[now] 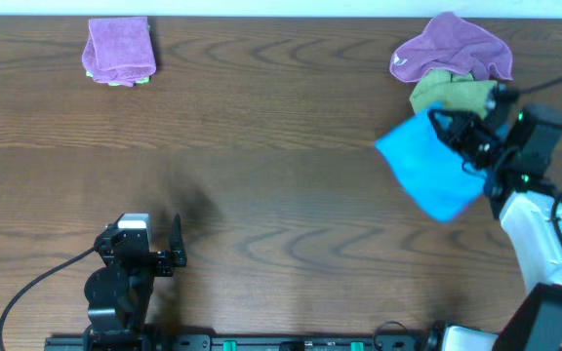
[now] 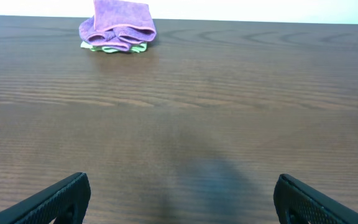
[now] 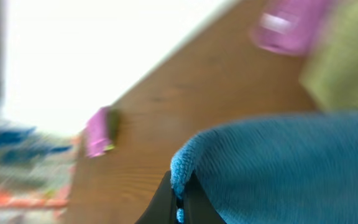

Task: Fold the cloth
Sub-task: 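Lift the blue cloth with the right gripper and drag it to table center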

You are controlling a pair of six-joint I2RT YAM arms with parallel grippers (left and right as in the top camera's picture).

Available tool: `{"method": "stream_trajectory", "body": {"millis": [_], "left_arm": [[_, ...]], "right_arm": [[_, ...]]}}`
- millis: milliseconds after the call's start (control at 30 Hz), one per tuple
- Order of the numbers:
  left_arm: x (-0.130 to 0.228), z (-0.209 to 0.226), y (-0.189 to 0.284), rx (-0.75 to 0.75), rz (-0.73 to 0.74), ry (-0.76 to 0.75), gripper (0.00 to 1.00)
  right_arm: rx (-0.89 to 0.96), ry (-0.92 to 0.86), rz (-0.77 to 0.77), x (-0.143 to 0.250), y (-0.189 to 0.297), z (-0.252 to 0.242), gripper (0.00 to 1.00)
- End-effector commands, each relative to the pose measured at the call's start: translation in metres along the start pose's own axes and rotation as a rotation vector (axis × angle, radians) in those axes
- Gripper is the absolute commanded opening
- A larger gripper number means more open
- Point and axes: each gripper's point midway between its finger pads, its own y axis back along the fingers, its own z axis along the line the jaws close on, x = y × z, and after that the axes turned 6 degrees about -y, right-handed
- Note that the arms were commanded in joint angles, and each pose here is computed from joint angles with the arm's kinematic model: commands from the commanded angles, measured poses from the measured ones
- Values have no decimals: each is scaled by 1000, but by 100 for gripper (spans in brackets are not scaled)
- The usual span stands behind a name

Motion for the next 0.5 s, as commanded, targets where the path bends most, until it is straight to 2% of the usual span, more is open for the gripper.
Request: {"method": "stream_trajectory", "body": {"millis": [0, 300, 467], "left_arm": [[9, -2, -3, 5, 19, 3, 95], [9, -1, -3, 5, 19, 3, 95], [9, -2, -3, 5, 19, 3, 95]], "right_arm": [[-207, 108, 118, 12, -6, 77, 1], [-454, 338, 208, 47, -12, 217, 2], [-532, 387, 266, 75, -9, 258, 2]]}}
